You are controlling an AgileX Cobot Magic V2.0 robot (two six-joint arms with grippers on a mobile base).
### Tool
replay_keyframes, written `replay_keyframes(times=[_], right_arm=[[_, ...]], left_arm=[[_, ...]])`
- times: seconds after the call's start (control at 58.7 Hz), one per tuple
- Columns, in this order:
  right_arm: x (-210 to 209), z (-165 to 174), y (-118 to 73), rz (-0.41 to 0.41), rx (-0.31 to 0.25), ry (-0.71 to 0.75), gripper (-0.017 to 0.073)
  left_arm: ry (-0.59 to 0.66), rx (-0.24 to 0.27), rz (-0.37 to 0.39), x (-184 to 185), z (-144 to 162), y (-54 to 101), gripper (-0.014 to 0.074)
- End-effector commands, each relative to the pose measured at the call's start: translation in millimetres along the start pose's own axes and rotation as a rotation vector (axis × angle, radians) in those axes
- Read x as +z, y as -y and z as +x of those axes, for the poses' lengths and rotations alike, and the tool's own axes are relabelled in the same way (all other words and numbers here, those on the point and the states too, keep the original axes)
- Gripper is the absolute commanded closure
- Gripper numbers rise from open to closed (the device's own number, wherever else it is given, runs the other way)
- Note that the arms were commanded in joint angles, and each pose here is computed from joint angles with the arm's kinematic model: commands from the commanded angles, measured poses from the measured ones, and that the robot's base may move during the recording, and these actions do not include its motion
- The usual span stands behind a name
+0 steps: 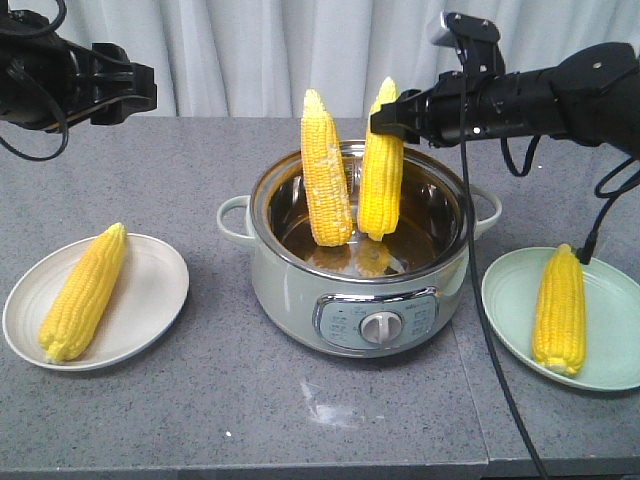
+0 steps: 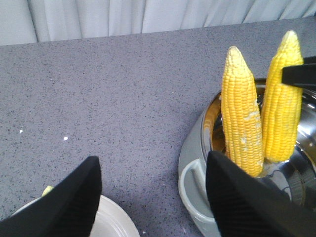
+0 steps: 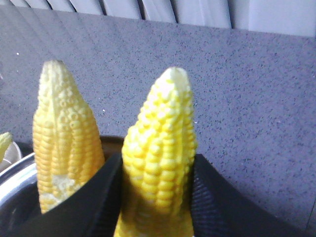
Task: Distribute corn equally
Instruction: 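Move both grippers back over the pot and grasp another cob, then lift the right gripper's cob up and grasp the last cob with the left gripper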
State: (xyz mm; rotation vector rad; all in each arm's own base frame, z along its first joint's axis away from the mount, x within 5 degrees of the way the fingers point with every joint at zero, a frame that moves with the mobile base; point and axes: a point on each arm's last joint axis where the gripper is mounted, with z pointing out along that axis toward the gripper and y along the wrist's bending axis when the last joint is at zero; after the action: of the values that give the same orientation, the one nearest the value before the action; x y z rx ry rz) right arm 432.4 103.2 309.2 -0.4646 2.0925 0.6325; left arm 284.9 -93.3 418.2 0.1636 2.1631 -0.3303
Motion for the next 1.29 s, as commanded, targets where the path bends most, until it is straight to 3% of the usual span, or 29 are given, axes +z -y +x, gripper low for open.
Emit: replay_keyframes(times=[0.0,0.17,0.29,0.443,0.647,0.733,0.988,1.176,1.278], right_arm=[[-36,-36,-17.3,0.023,-0.038,0.156,0.0568],[-50,-44,-22.8,0.053,-0.08,0.19,0.0568],[-82,-58,-34.5,0.071,-0.128,0.255,0.0568],[-147,-76,-52.1,0.095,-0.176,0.356,0.0567],[-223,-84,-60.8,0.181,-0.205,0.465,0.0566],[-241,-83,-61.2,0.213,-0.212,0.484,0.0564],[-252,-80,-60.5,0.241,-0.236,0.459,0.0564],[-252,-79,-58.7,0.263,-0.248,0.441,0.0564],[-252,-77,-56.6,0.281,-0.23,0.426,0.0564]], left_arm=[[0.121,-0.008,0.029,-18,-15,4.7,0.0144],[0.12,-0.008,0.029,-18,-15,4.7,0.0144],[0.124,-0.024,0.044,-18,-16,6.0,0.0144],[0.179,-0.11,0.158,-10,-22,15.1,0.0144],[0.223,-0.139,0.332,20,-26,28.5,0.0143],[0.241,-0.188,0.398,35,-28,33.1,0.0143],[0.309,-0.221,0.53,68,-38,58.4,0.0139],[0.317,-0.217,0.54,94,-50,64.3,0.0139],[0.311,-0.222,0.509,111,-48,61.8,0.0139]])
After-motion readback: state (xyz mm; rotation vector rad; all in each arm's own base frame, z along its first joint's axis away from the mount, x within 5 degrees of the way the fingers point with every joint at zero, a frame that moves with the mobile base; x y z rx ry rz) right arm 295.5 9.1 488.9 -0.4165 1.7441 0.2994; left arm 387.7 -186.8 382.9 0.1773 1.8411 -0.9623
